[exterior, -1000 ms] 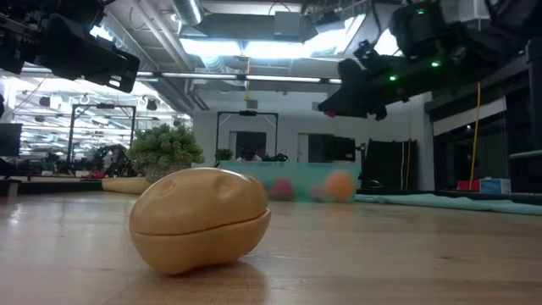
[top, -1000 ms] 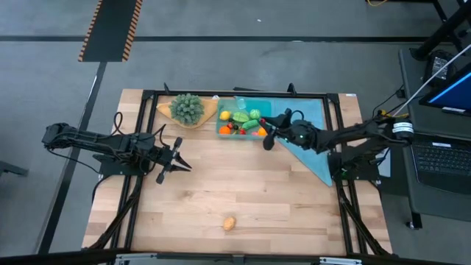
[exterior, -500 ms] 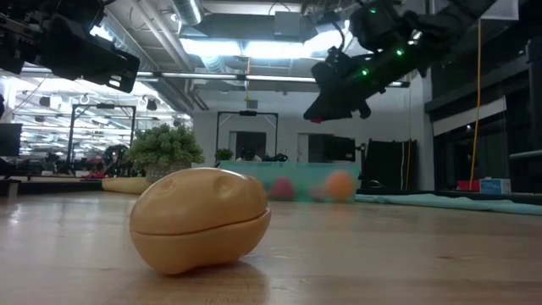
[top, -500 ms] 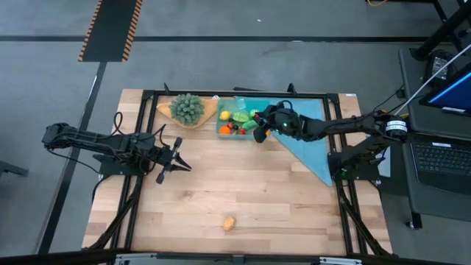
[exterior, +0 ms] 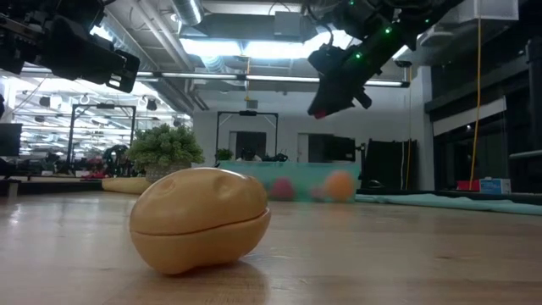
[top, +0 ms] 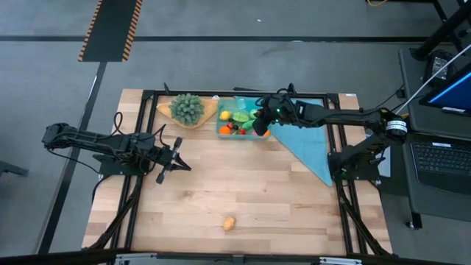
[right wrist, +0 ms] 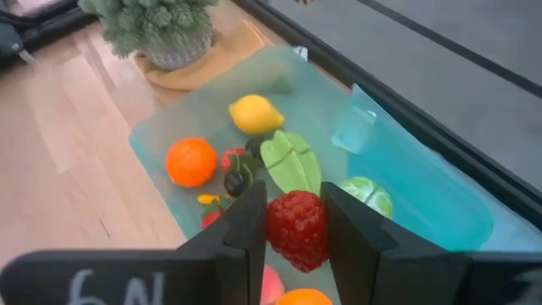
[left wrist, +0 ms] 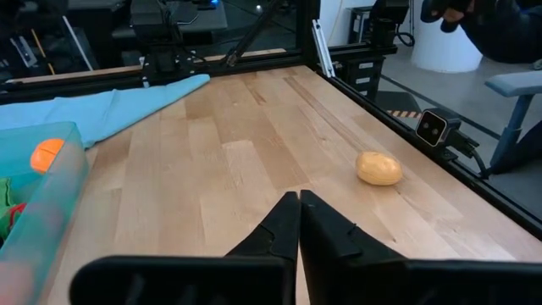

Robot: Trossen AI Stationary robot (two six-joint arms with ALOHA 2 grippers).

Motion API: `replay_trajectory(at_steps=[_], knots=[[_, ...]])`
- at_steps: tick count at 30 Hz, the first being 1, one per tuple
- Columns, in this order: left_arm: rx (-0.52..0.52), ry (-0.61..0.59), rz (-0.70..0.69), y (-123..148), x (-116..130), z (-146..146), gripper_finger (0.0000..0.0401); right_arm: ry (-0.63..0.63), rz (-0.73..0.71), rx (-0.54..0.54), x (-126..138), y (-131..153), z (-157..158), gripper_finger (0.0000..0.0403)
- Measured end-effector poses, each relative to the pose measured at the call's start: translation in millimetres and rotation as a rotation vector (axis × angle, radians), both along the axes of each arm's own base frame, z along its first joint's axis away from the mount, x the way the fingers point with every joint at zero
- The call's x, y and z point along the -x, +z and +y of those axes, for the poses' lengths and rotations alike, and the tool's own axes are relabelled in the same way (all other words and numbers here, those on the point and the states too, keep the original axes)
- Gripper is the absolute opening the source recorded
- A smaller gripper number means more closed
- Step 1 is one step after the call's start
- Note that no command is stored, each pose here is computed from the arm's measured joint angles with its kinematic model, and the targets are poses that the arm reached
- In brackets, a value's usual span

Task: Pick and placing Produce into tupperware
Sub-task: Put the raspberry into the blue bin

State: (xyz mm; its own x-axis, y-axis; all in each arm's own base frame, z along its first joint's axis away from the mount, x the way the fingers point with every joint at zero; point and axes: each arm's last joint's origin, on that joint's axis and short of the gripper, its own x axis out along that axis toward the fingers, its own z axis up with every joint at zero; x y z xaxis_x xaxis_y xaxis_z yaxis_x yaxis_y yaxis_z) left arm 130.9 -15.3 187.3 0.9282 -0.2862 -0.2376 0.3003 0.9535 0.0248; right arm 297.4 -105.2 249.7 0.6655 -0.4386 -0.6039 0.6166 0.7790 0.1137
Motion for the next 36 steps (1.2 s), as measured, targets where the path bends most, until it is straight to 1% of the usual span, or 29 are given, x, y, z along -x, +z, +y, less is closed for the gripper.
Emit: replay_trajectory(at_steps=[10,13,19,26,30,36], knots=[[0.000,0.000,0.000,0,0,0,0.0031,0.013,0.012,0.015,0,2,0,0.0098],[0.000,0.000,0.000,0,0,0,0.0037,0.013,0.029,0.011,-2,-3,-2,0.0098],[0.000,0.000,0.000,0,0,0,0.0049,0.018,0.087,-0.002,-10,-21,-5,0.0098],[0.000,0.000,0.000,0,0,0,0.0060,0.027,0.159,-0.014,-24,-53,-10,0.0098],[0.001,0.000,0.001,0,0,0,0.0064,0.014,0.199,-0.030,-28,-70,-16,0.0098],[0.002,0.000,0.001,0,0,0,0.0069,-0.003,0.225,-0.043,-28,-80,-22,0.0098]])
